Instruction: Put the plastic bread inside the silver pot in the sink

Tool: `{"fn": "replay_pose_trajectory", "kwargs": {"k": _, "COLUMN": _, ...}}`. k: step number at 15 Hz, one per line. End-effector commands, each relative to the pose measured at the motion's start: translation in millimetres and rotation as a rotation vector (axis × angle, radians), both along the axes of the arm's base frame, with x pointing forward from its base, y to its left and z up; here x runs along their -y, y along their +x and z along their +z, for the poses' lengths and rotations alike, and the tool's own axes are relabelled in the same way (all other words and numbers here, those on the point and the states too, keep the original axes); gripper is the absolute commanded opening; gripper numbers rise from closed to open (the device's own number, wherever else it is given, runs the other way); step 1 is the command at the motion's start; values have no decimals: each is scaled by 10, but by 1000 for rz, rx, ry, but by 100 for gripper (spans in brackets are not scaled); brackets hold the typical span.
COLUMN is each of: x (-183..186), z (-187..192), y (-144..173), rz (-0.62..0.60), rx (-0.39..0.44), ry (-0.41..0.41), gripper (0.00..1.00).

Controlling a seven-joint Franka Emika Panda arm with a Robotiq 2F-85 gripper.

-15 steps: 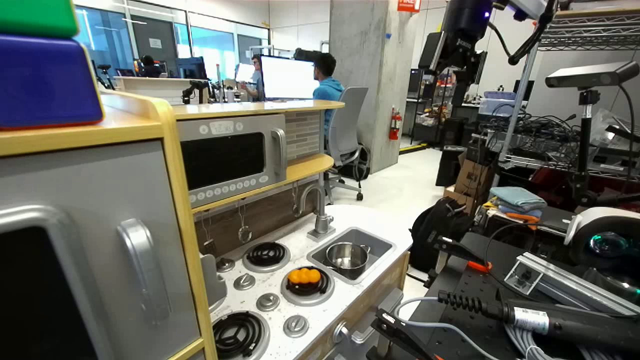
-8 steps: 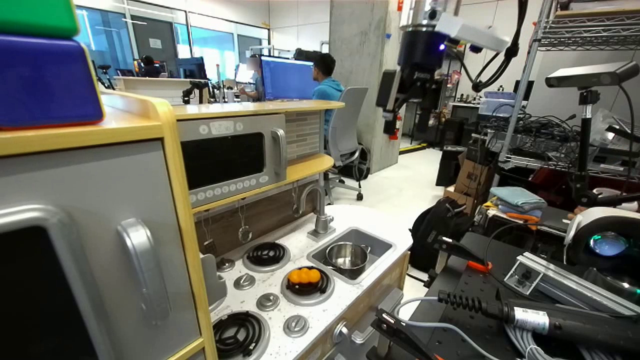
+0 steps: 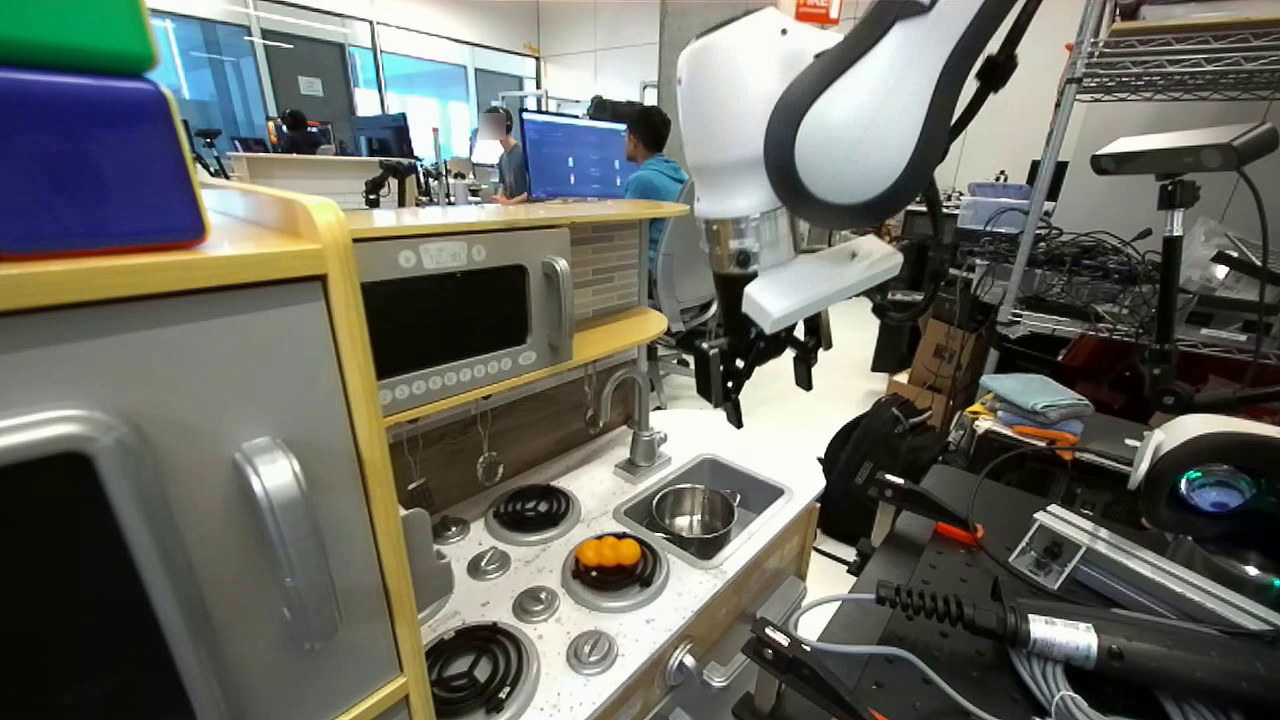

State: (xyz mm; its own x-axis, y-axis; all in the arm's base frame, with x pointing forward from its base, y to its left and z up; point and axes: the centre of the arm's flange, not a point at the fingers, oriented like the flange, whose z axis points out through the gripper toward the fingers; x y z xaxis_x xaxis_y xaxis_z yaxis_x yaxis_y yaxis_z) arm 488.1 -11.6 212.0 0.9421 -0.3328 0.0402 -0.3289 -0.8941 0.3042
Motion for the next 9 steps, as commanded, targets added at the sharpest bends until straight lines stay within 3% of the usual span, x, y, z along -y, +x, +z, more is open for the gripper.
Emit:
{"fn": "replay_pose_trajectory", "kwargs": {"k": 1, "x": -287, "z": -804, "y": 401, "rz": -49, "rx": -57, "ry": -117, "gripper": 100}}
{"fn": "replay_pose_trajectory", "kwargs": {"k": 2, "x": -347, "z": -863, "y": 398, "rz": -30, "rx": -91, "ry": -116, "gripper": 100}}
{"fn": "replay_pose_trajectory", "kwargs": {"k": 3, "x": -225, "z": -613, "y": 123, "rz": -26, "rx": -47, "ry": -72, "gripper": 100}}
{"fn": "replay_pose_trajectory", "kwargs": {"k": 7, "x": -376, "z": -928, "y": 241, "rz": -13, "rx": -86, "ry": -102, "gripper": 100}}
{"fn": "replay_pose_trajectory", "kwargs": {"k": 8, "x": -232, "z": -849, "y": 199, "rz": 134, "rx": -85, "ry": -97, "gripper": 100}}
{"fn": "replay_pose_trajectory", "kwargs": {"k": 9, "x": -154, "z": -826, "y": 203, "rz": 176, "rx": -80, "ry": -79, "gripper": 100}}
